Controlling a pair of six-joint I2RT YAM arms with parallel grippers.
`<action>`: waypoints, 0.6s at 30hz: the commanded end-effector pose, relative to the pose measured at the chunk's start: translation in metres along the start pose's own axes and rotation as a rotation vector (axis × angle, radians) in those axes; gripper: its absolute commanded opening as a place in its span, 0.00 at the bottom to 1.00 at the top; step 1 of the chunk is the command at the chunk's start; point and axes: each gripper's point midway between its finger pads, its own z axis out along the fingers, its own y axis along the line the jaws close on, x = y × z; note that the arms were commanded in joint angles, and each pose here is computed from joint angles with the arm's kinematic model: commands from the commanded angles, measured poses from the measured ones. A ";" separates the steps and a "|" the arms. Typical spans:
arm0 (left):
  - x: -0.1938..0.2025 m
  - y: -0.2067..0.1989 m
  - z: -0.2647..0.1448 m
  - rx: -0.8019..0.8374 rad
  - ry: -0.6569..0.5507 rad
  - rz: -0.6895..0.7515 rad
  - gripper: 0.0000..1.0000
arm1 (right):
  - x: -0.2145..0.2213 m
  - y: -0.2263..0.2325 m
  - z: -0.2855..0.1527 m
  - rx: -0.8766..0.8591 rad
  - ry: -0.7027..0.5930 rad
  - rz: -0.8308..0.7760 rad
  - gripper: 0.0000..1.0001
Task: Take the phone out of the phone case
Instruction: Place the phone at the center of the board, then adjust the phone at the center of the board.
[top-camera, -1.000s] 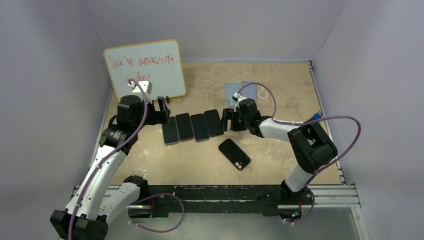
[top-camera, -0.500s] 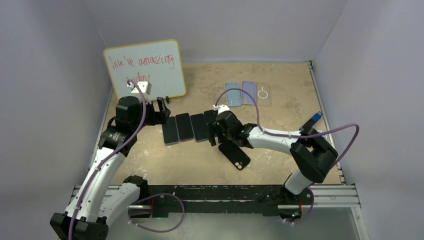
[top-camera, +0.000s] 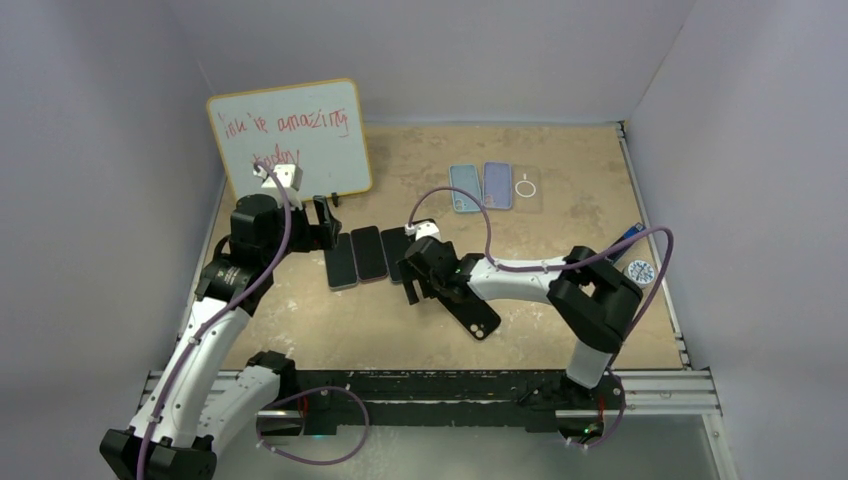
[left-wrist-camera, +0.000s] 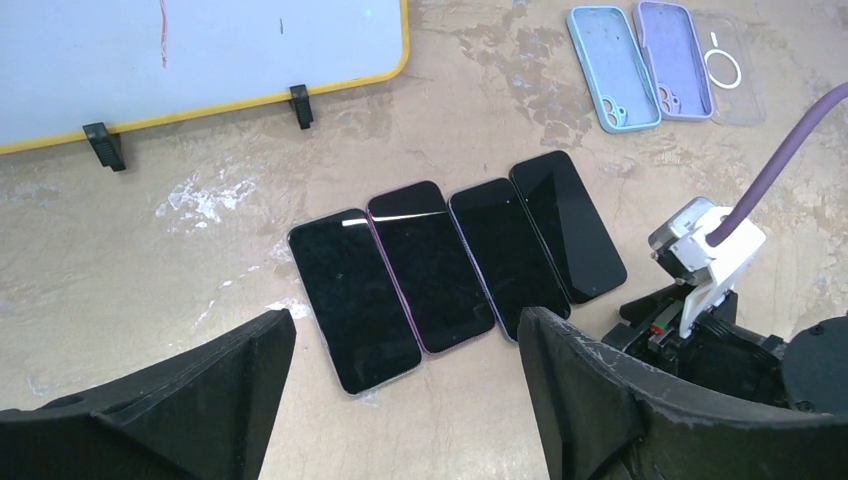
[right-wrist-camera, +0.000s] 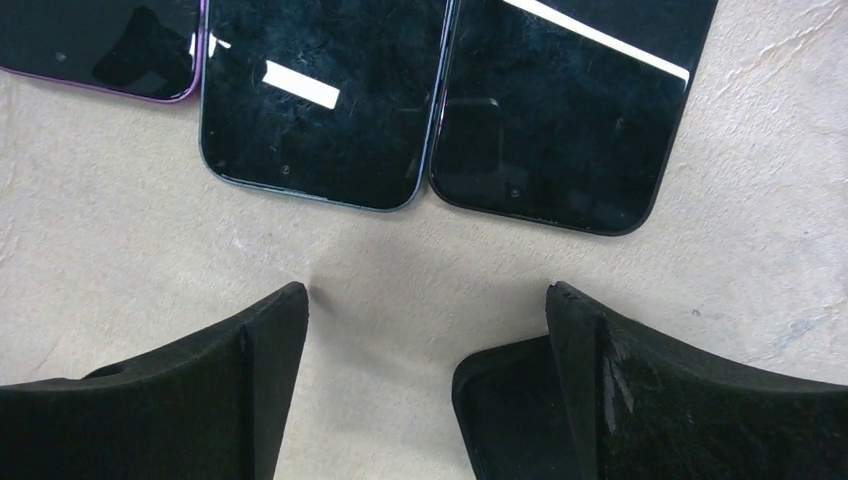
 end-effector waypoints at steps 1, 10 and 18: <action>-0.011 -0.001 -0.002 0.011 -0.050 0.011 0.86 | -0.014 0.003 0.004 0.036 -0.032 0.020 0.89; -0.012 0.001 -0.003 0.001 -0.053 0.012 0.86 | -0.019 0.006 0.022 0.054 -0.046 0.032 0.90; -0.013 0.005 -0.006 -0.023 -0.059 0.025 0.86 | -0.027 0.012 0.015 0.012 -0.070 0.054 0.91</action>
